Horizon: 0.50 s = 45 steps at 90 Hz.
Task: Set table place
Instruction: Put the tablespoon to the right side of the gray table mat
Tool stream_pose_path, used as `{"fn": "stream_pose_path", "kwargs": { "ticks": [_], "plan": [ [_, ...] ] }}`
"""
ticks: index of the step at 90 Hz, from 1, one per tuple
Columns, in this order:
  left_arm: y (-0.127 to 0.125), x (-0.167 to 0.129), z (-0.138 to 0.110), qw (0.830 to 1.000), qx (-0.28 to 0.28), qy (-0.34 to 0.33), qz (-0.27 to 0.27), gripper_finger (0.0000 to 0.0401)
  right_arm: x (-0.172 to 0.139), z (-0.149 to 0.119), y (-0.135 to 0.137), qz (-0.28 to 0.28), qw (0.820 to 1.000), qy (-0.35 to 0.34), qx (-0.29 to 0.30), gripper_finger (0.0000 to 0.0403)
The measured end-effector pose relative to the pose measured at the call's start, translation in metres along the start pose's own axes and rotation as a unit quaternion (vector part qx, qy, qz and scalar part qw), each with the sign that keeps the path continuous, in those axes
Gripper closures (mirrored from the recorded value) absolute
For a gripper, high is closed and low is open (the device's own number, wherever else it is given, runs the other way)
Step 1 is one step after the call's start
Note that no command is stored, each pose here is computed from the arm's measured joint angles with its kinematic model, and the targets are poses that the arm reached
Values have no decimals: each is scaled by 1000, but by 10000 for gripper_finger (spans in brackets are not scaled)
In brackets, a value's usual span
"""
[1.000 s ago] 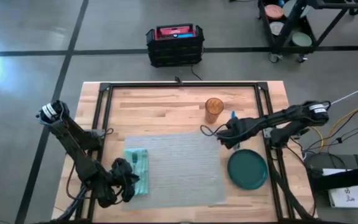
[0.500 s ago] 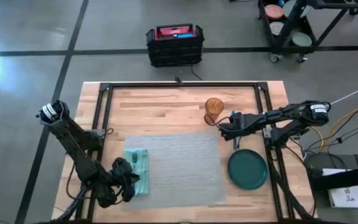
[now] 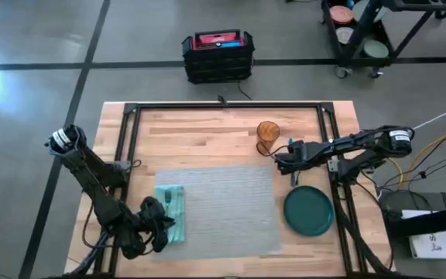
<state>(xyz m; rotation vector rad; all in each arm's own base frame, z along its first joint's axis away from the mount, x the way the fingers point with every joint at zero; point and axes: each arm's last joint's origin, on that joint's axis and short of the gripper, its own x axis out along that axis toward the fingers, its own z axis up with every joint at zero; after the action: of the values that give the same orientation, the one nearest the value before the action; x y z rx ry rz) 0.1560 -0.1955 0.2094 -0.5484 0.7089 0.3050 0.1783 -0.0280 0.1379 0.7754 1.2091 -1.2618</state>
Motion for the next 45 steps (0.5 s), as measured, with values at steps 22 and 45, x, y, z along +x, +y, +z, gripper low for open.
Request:
{"fn": "stream_pose_path", "kwargs": {
  "ticks": [22, 45],
  "plan": [
    [0, 0, 0, 1000, 4, 0, 0, 363, -5, -2, -5, 19, 999, 16, 36, 256],
    [-1, 0, 0, 1000, 4, -1, -4, 363, 8, -11, -6, 32, 997, 6, 63, 290]
  ]
}}
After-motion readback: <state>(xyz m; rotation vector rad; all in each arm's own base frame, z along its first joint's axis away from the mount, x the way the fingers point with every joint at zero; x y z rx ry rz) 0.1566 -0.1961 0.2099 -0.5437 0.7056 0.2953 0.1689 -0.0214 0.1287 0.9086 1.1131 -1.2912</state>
